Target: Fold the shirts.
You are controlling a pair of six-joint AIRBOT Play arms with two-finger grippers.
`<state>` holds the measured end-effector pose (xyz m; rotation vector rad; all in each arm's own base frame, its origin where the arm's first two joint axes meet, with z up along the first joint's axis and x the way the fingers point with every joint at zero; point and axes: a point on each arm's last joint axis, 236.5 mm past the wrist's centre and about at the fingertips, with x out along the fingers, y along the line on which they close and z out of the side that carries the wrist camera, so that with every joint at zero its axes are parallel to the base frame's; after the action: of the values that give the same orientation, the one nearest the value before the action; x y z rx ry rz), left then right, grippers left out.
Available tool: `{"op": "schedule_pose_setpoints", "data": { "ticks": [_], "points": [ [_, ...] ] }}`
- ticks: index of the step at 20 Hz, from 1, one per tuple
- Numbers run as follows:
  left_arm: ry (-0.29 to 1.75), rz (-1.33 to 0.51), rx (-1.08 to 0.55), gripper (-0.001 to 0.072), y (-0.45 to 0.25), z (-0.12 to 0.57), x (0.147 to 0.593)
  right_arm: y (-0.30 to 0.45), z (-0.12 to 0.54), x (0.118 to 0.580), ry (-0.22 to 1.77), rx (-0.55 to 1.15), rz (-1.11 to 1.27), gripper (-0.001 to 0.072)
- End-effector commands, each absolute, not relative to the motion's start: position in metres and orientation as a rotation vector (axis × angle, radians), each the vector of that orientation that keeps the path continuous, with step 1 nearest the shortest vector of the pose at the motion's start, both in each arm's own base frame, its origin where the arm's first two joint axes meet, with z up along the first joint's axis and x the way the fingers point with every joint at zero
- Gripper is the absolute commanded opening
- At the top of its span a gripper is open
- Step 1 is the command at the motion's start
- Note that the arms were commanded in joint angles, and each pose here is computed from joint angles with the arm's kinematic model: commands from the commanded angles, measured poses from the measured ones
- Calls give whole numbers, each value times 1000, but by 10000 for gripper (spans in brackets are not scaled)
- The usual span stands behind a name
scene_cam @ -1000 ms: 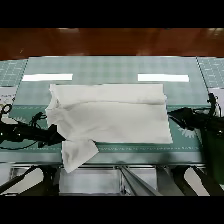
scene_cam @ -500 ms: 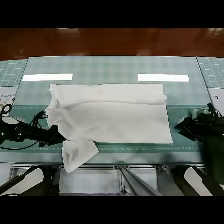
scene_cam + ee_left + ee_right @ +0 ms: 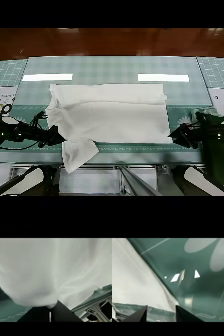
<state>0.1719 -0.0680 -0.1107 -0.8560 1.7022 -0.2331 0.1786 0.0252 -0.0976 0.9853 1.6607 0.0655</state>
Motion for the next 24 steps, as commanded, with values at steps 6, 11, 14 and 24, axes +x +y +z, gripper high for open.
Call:
{"op": "schedule_pose_setpoints", "data": {
  "ticks": [6,11,14,24],
  "points": [
    [1701,-236,-865,24,-69,-109,173,76,-103,228,1546,1051,256,78],
    [1694,-237,-861,24,-68,-108,175,83,-93,228,1524,1025,354,29],
    [1611,-252,-844,24,-61,-91,204,80,-78,243,1488,1004,401,29],
    [1320,-283,-658,23,-38,-26,370,43,-16,374,1248,903,411,29]
  ]
}}
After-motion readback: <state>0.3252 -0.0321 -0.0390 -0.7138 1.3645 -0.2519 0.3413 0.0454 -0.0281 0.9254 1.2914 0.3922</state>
